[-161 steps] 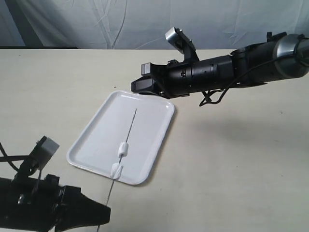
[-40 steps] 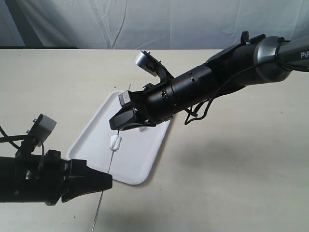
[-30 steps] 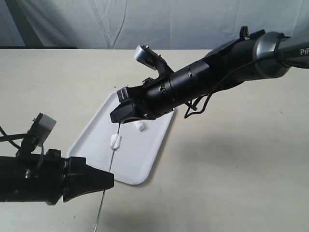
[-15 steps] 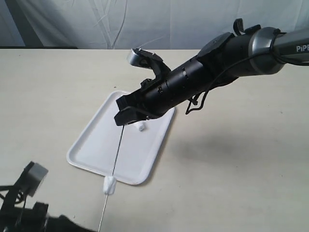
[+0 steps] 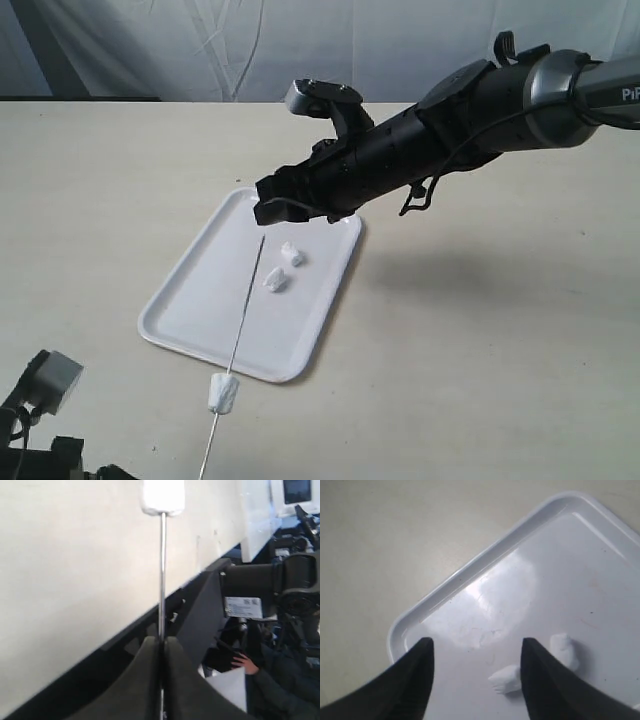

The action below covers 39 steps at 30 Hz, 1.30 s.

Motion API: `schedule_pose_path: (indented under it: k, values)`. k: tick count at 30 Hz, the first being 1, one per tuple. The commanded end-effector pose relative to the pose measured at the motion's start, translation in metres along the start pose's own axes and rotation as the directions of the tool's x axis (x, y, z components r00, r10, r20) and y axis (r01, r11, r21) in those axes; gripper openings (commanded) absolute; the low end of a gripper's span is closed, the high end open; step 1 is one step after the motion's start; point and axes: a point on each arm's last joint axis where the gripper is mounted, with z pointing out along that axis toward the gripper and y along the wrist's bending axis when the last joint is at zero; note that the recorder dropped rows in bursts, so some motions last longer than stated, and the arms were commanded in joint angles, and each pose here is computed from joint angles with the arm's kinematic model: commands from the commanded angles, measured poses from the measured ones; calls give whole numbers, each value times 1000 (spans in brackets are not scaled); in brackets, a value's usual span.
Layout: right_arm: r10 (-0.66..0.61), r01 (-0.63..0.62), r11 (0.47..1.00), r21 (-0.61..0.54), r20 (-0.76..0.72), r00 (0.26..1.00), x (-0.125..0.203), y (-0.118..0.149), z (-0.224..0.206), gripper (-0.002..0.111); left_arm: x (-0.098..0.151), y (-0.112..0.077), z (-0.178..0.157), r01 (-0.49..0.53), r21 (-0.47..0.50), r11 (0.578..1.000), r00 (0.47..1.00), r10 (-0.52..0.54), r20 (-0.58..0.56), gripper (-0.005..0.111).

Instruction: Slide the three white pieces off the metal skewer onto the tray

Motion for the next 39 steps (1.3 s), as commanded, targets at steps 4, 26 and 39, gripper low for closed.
schedule_pose_path:
  k: [4, 26, 39]
  values:
    - [48, -52, 996, -78, -52, 997, 3, 7, -1, 49, -17, 7, -1, -4, -142, 990, 995, 17, 94, 0]
    - [96, -157, 935, -319, -197, 976, 15, 44, 1, 49, -59, -5, -4, -4, -222, 975, 971, 56, 231, 0]
    - [60, -137, 932, -337, -228, 972, 22, 61, 9, 49, -56, -12, -2, 29, -139, 990, 979, 0, 206, 0]
